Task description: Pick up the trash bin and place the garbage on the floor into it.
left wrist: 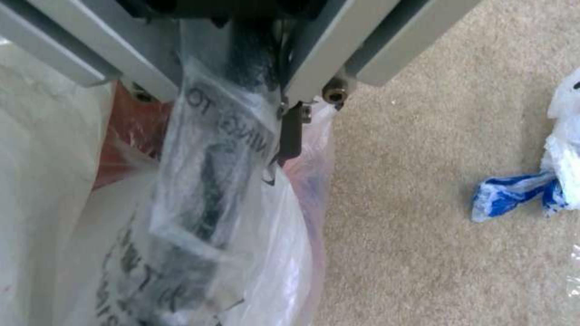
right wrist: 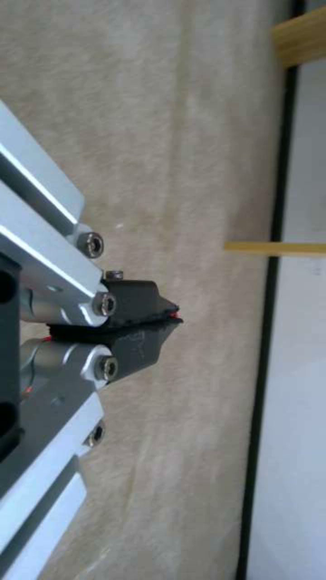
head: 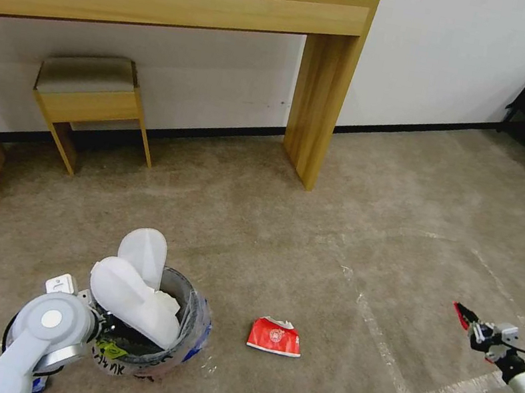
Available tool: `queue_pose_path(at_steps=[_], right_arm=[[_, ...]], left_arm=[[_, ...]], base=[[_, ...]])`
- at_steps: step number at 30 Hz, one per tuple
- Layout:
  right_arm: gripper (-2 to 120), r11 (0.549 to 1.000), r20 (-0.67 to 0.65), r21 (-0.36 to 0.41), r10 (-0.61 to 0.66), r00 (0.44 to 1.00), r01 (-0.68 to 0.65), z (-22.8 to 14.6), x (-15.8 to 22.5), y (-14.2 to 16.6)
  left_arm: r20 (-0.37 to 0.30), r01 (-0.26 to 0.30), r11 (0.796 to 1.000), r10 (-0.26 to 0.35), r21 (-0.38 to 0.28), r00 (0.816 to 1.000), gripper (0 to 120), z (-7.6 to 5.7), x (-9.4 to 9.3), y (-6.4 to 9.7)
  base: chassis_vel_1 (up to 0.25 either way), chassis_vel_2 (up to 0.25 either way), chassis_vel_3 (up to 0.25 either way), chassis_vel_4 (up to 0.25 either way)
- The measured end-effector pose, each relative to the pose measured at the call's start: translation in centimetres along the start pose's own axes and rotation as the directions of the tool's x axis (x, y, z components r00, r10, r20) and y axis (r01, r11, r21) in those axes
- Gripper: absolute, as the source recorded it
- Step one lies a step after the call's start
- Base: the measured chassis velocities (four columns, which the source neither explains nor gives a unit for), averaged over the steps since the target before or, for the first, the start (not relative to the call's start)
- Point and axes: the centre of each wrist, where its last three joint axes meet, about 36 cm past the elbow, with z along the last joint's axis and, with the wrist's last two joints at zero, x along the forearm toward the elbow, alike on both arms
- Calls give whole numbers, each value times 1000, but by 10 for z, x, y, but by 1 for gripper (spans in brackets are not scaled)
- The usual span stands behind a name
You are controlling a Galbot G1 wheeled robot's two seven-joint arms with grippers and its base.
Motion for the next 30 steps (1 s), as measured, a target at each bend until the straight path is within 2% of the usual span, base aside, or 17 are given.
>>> queue_pose_path(at_steps=[5,8,14,16,17,19,22,23,24,25,26,28,30], right_arm=[[0,998,115,-67,16,993,-8,-3,-8,5],[0,997,147,-77,11,989,0,-7,-13,5],[0,991,235,-78,-90,968,111,-30,-37,15],[0,978,306,-79,-161,938,194,-53,-63,32],[0,978,306,-79,-161,938,194,-53,-63,32],[0,960,379,-75,-222,898,270,-83,-89,53],[0,952,411,-72,-245,878,299,-98,-100,64],[0,941,458,-69,-266,848,332,-122,-114,81],[0,938,469,-68,-271,840,340,-128,-118,85],[0,923,515,-64,-295,805,379,-153,-130,104],[0,923,515,-64,-295,805,379,-153,-130,104],[0,903,557,-57,-326,764,427,-178,-142,126],[0,893,569,-48,-344,747,447,-187,-146,136]], left_arm=[[1,-1,1000,1,3,1000,0,-1,0,0],[1,-1,1000,1,5,1000,0,-1,0,1],[1,-5,1000,5,12,1000,0,0,0,3],[2,-8,1000,8,13,1000,0,1,2,3],[2,-8,1000,8,13,1000,0,1,2,3],[3,-13,1000,13,14,1000,0,-1,5,3],[4,-16,1000,16,14,1000,0,-2,7,3],[5,-22,1000,22,16,1000,0,-3,10,2],[6,-23,1000,23,17,1000,0,-4,12,2],[12,-30,999,30,20,999,0,-6,17,2],[12,-30,999,30,20,999,0,-6,17,2],[19,-37,999,37,24,999,0,-9,25,3],[23,-40,999,39,25,999,0,-10,28,3]], base=[[0,0,0,0],[0,0,0,0],[0,0,0,0],[0,0,0,0],[0,0,0,0],[0,0,0,0],[0,0,0,0],[0,0,0,0],[0,0,0,0],[0,0,0,0],[0,0,0,0],[0,0,0,0],[0,0,0,0]])
